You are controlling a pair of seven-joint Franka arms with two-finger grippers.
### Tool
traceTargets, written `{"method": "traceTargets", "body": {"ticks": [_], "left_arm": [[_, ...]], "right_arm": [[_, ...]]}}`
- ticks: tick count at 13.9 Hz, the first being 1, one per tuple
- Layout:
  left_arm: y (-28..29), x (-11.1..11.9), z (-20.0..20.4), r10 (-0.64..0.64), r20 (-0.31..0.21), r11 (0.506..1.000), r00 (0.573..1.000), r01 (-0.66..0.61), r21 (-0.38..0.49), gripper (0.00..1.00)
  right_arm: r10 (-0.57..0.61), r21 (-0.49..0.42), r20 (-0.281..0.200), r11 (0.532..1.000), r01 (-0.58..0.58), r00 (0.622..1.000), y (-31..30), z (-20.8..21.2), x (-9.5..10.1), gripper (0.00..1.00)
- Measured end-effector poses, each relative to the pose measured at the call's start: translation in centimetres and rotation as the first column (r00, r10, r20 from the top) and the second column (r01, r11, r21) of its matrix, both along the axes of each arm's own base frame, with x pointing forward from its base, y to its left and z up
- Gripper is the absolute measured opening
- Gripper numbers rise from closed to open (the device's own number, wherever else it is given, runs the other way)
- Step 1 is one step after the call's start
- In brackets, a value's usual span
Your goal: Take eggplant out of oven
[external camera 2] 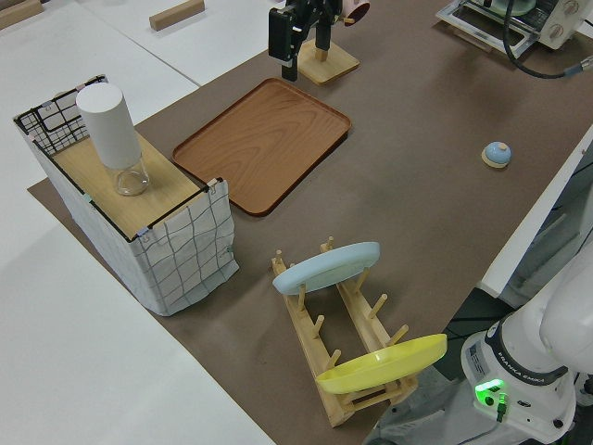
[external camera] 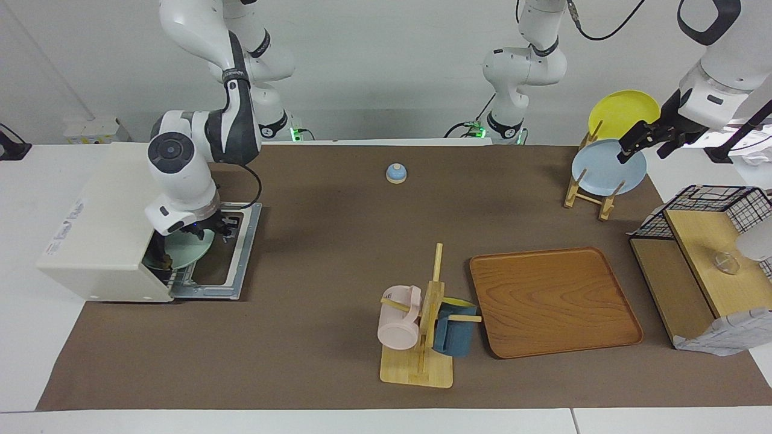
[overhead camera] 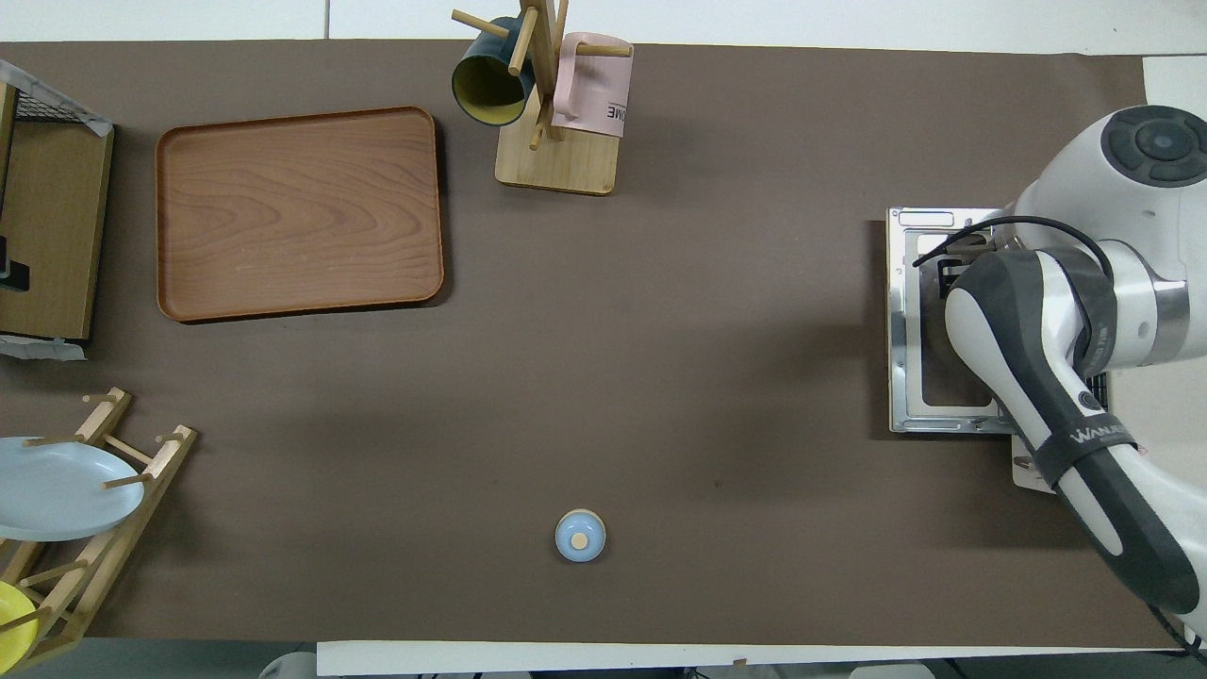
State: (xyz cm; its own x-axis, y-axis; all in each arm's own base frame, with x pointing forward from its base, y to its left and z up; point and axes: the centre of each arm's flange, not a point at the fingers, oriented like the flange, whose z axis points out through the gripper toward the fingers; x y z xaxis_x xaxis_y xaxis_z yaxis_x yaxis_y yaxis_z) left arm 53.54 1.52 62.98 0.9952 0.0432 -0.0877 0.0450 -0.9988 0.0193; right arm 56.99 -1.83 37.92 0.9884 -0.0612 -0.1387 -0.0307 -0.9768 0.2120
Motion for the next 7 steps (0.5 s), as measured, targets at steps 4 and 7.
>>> {"method": "traceTargets", "body": {"ticks": [4,7], "left_arm": [[0.0,0.0,0.0,0.0,0.0,1.0,1.0,0.0,0.0,1.0],[0.0,0.0,0.0,0.0,0.0,1.0,1.0,0.0,0.0,1.0]], "right_arm": [[0.021,-0.012,0.009,1.0,-0.021,1.0,-0.09,-1.38,-0.54,0.42],[0.047,-0.011,0.011,0.999,-0.047,0.999,0.34,-1.32,-0.52,0.14]]}}
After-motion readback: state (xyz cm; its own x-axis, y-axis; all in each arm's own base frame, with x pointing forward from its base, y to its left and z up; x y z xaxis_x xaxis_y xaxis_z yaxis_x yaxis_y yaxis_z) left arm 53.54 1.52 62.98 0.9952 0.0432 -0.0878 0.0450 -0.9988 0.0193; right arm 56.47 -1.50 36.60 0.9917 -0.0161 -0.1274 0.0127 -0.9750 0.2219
